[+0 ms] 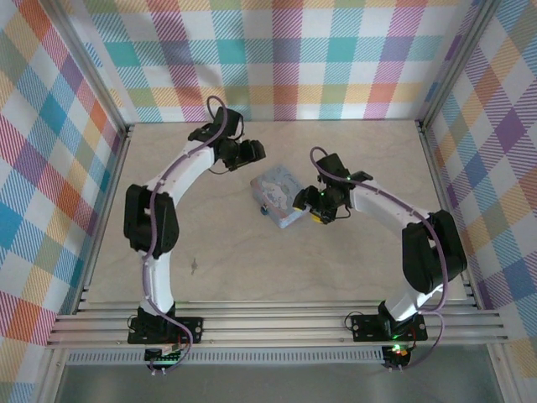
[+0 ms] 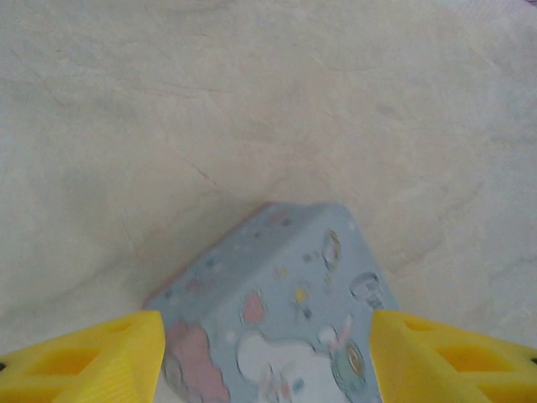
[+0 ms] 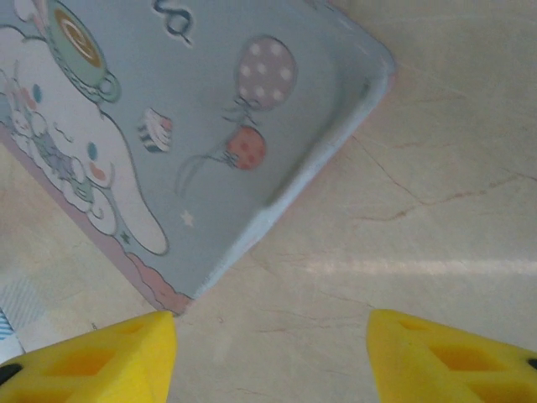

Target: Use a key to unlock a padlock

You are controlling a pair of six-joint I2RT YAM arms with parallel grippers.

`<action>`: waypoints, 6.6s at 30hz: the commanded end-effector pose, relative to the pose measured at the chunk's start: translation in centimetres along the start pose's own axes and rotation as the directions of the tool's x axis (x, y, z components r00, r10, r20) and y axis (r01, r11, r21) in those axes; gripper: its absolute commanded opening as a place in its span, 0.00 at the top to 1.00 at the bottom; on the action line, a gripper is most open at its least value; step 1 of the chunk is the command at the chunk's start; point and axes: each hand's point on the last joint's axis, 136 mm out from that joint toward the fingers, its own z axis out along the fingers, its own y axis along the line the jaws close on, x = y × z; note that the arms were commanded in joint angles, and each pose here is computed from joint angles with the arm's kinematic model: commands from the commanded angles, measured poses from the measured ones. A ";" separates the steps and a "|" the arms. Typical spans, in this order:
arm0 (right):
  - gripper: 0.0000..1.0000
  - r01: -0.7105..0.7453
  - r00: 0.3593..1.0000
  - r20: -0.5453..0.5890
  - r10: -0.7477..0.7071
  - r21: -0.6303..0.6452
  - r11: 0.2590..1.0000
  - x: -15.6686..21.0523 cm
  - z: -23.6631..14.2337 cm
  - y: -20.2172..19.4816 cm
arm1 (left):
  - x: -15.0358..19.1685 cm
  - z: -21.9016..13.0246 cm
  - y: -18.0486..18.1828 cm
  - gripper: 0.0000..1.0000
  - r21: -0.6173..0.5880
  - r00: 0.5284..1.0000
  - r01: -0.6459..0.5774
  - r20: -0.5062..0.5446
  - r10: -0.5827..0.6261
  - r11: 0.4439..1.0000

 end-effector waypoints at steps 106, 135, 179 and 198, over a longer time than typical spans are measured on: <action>0.29 0.269 0.943 -0.214 -0.256 0.032 0.963 6.4 1.0 2.4 | 26.7 -9.6 22.4 0.46 -0.525 0.891 0.345 -0.079 -0.448 0.778; 0.32 0.197 0.963 -0.185 -0.198 -0.024 0.980 8.2 0.7 3.4 | 25.7 -10.5 16.9 1.00 -0.184 0.965 0.221 -0.104 -0.242 0.958; 0.42 0.086 0.832 -0.335 -0.442 -0.709 0.700 9.9 -7.1 17.4 | 20.4 -19.2 -5.5 1.00 0.646 0.739 -0.588 0.186 0.647 0.486; 0.46 -0.135 0.853 -0.487 -0.190 -0.557 0.819 9.6 -4.2 16.9 | 17.5 -16.6 -3.9 1.00 0.442 0.707 -0.692 0.254 0.660 0.571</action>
